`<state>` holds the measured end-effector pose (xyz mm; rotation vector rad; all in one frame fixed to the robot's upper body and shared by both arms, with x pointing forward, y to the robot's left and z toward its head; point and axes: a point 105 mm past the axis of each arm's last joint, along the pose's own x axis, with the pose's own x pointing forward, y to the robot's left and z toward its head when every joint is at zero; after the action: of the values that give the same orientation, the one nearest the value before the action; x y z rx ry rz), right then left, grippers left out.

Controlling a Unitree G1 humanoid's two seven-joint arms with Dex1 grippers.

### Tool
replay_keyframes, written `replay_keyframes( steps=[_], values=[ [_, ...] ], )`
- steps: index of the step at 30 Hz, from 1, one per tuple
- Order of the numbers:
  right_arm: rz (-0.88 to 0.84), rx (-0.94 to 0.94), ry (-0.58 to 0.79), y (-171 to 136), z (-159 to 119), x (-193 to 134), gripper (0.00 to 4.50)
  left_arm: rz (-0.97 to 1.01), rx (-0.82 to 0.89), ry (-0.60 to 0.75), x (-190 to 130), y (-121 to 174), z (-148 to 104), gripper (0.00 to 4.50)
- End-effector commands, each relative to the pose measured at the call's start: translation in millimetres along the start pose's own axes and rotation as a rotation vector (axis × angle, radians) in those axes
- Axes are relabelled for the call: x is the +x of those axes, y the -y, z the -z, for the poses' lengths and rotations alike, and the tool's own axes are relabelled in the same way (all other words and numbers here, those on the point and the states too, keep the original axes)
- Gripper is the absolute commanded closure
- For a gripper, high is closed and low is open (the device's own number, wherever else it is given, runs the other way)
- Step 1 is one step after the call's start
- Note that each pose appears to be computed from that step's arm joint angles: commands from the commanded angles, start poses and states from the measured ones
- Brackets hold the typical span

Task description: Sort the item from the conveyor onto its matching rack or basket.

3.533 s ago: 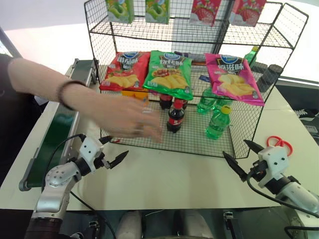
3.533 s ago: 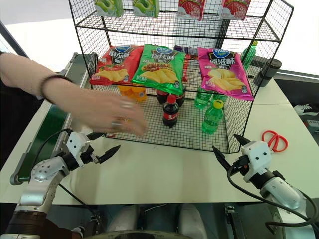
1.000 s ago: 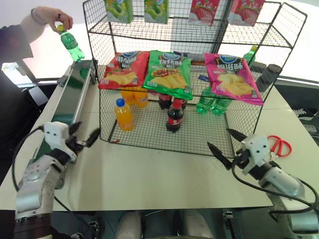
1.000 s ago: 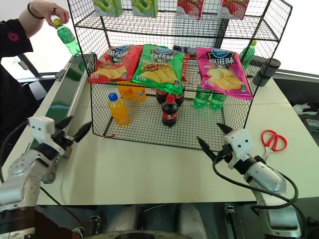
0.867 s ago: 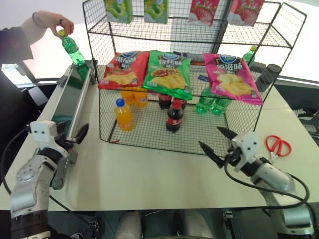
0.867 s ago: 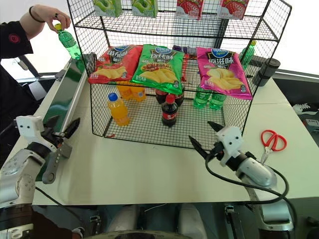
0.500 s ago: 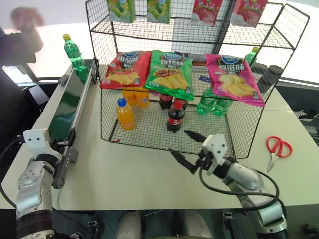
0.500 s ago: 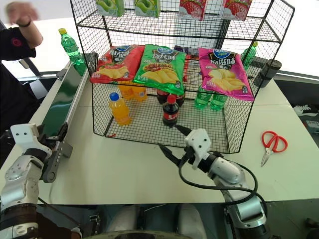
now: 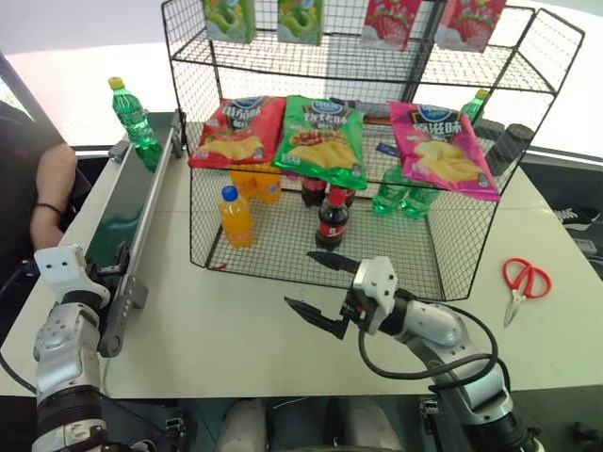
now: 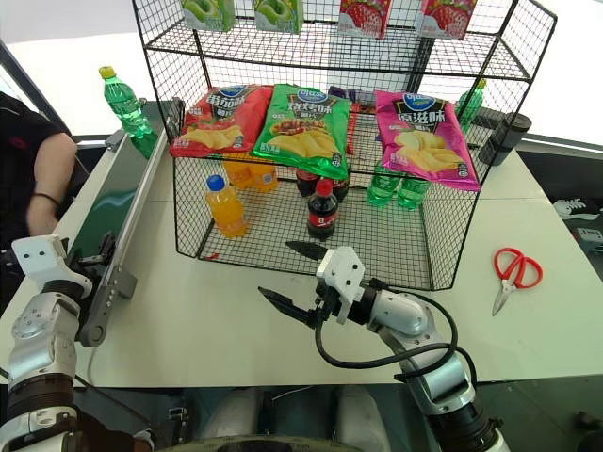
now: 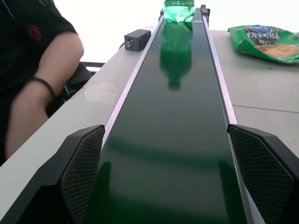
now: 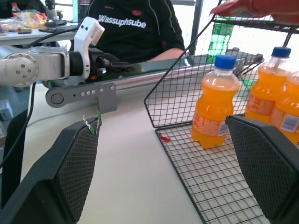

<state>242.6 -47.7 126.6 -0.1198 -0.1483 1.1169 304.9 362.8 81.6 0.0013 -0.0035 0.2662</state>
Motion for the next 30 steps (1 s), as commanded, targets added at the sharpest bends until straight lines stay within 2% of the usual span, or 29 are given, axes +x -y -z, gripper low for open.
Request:
replay_keyframes(
  steps=[1,30],
  values=[
    [-0.018,-0.026,0.043,-1.0,-7.2,0.1,0.07,-0.002,0.008,0.054,-0.3,-1.0,-12.6,0.0],
    [-0.037,-0.011,0.061,-1.9,-14.0,6.2,0.07,-0.02,-0.024,0.085,2.3,1.6,-13.7,0.0]
  ],
)
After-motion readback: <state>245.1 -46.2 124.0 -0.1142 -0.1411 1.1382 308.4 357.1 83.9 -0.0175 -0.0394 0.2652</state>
